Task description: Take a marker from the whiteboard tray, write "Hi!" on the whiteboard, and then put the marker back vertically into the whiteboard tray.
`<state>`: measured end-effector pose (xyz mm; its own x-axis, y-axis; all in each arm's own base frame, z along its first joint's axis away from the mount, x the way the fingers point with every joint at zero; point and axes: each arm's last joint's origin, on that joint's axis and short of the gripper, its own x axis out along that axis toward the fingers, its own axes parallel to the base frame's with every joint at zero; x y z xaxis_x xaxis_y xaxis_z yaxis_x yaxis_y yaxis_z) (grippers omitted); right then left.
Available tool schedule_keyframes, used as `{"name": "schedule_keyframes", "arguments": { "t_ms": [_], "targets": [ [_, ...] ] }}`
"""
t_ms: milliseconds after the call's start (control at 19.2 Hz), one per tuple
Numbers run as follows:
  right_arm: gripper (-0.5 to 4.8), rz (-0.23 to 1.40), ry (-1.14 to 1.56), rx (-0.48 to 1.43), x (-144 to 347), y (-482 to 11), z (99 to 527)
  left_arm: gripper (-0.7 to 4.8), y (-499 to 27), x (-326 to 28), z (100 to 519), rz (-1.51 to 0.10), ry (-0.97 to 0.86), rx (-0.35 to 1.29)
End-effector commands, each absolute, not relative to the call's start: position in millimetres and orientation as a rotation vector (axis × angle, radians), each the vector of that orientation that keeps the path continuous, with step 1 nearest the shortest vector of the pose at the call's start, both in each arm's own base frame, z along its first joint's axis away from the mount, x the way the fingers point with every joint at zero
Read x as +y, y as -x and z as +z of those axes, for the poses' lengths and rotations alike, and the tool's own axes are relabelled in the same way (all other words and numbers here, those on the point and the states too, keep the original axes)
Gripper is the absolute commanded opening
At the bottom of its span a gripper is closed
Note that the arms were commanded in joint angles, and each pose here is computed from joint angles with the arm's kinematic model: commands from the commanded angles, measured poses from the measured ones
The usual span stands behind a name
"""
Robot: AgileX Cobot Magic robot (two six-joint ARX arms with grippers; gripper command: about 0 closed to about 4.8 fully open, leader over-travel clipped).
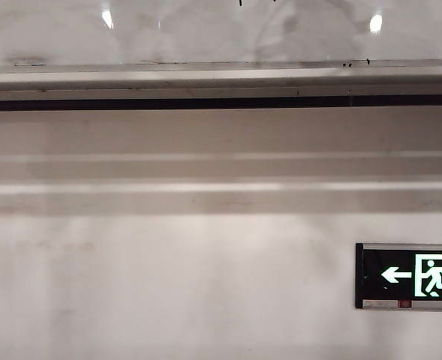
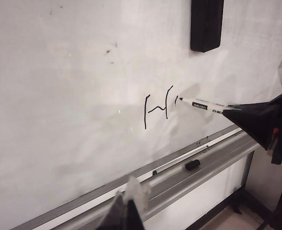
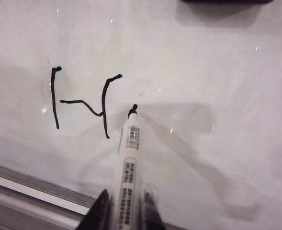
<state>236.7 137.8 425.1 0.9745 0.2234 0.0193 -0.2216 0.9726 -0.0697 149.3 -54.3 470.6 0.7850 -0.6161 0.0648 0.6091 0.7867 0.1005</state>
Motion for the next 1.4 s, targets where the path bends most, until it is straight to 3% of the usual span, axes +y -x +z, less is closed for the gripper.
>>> {"name": "schedule_keyframes", "arguments": {
  "t_ms": [52, 1039, 1403],
  "targets": [
    [-0.05, 0.229, 0.062, -0.046, 139, -238, 427, -0.06, -147, -54, 474, -0.664, -0.077, -0.125],
    [-0.05, 0.195, 0.058, -0.05, 141, -243, 425, -0.06, -147, -54, 474, -0.663, -0.077, -0.125],
    [-0.05, 0.198, 0.1, 0.036, 141, -243, 415, -0.06, -147, -54, 474, -0.663, -0.077, -0.124]
  ]
}}
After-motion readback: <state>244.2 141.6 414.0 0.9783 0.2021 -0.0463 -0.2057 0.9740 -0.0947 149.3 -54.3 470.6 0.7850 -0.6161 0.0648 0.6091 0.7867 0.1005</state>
